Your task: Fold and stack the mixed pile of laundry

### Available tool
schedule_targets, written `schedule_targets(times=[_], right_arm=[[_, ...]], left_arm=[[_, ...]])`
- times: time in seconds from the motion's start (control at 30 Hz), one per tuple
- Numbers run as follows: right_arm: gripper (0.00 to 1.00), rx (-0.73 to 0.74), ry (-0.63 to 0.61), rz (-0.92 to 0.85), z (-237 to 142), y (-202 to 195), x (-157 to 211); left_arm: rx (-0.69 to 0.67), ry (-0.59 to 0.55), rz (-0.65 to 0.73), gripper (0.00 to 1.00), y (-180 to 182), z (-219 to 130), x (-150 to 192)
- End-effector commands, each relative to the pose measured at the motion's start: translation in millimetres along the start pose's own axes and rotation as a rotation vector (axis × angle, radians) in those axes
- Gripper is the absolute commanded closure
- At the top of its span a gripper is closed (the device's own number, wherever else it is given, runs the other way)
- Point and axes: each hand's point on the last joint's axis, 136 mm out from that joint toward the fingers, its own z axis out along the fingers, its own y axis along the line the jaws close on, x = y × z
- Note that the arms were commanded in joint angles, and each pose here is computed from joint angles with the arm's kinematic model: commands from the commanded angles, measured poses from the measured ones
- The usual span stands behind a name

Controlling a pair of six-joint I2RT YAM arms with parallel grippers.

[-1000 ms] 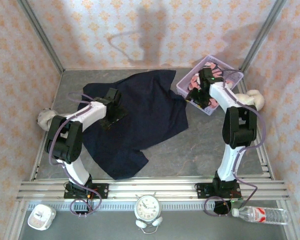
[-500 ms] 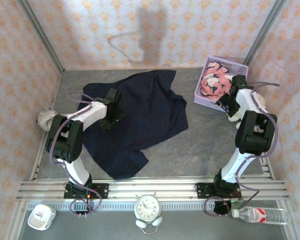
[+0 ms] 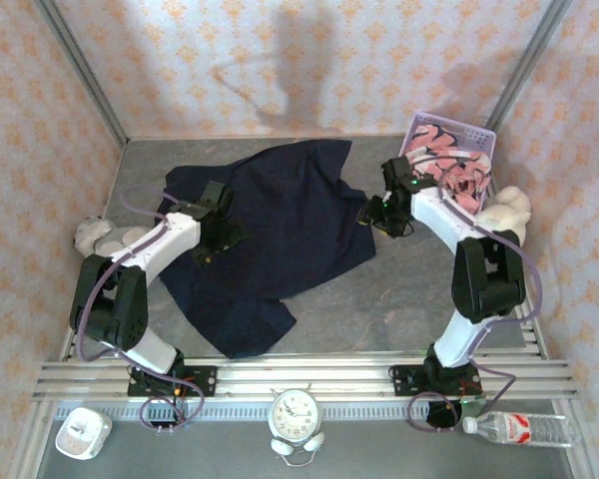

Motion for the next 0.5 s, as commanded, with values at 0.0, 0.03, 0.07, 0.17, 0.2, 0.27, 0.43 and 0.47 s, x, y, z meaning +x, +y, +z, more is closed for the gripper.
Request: schedule_targets(times=[0.0, 0.03, 0.07, 0.17, 0.2, 0.27, 0.43, 0.47], right_arm=[[0.47, 0.064, 0.035, 0.084, 25.3, -25.4, 6.5], [0.47, 0.079, 0.046, 0.088, 30.1, -30.2, 10.0], [0.48, 0.083, 0.056, 0.087, 33.6, -32.4, 12.7], [0.51, 0.067, 0.094, 0.092, 46.8, -33.4, 20.7], [0.55, 0.057, 0.102, 0.098, 49.7, -31.6, 21.9], [0.65, 0.054, 0.109, 0.106, 54.5, -30.7, 23.8], [1.0, 0.127, 0.077, 0.123, 39.3, -43.8, 24.4], [1.0, 0.153, 0.062, 0.116, 28.9, -47.9, 24.3]], left_arm=[[-0.037, 0.008, -0.04, 0.03, 15.4, 13.4, 11.1], [-0.045, 0.0, -0.049, 0.03, 17.9, 17.6, 11.0], [-0.056, -0.005, -0.059, 0.03, 20.1, 21.3, 10.8], [-0.078, -0.015, -0.085, 0.03, 22.0, 33.5, 9.1], [-0.078, -0.015, -0.093, 0.03, 20.9, 37.1, 8.6], [-0.087, -0.021, -0.092, 0.03, 19.3, 41.8, 5.5], [-0.157, -0.018, -0.047, 0.02, 23.3, 52.1, -1.5], [-0.164, -0.017, -0.041, 0.02, 24.0, 53.3, -2.3]])
